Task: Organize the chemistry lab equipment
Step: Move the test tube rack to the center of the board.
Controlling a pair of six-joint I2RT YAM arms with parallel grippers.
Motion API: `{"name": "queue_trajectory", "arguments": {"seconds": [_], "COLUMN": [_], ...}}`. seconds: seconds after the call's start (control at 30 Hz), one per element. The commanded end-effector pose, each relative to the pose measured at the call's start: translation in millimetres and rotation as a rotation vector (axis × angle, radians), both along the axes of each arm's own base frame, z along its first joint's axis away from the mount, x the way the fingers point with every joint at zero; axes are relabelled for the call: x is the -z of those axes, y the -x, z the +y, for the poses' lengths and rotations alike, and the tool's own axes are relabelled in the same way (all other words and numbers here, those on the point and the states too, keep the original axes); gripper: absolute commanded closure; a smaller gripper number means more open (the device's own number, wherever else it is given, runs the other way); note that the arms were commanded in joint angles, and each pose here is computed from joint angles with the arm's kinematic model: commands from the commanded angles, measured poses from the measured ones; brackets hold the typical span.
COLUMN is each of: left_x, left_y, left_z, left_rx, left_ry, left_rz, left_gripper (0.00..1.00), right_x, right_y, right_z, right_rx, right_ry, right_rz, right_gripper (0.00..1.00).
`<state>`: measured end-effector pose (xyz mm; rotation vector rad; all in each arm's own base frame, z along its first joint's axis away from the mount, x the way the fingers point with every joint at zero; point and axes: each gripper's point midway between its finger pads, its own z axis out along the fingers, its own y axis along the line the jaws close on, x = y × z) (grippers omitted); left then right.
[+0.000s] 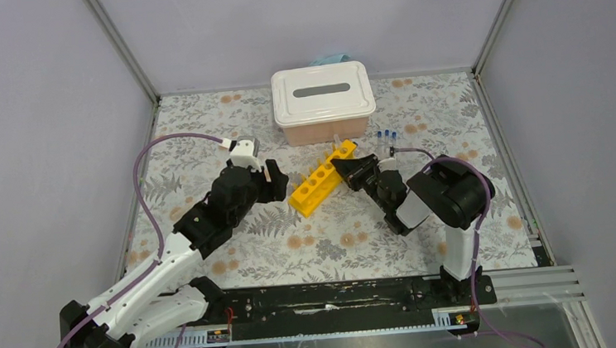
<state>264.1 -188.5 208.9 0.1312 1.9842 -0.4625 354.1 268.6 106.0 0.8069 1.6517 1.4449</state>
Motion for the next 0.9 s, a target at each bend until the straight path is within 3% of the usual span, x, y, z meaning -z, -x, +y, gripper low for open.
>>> {"name": "queue_trajectory", "arguments": {"seconds": [0.0, 0.87], "left_x": [-17, -24], "left_y": [-7, -5], "left_z": [1, 0], "left_rx": [-0.022, -0.021], "left_ry": [0.008, -0.008], "left_rz": [-0.060, -0.067], "left_gripper": [0.25, 0.25], "right_x": [-20, -44], "right_y": [-3, 6], "right_z": [-6, -22], "right_rx": [0.029, 0.065], "right_ry": [-0.048, -0.128], "right_rz": [-0.071, -0.106], "right_gripper": [0.88, 0.92]}}
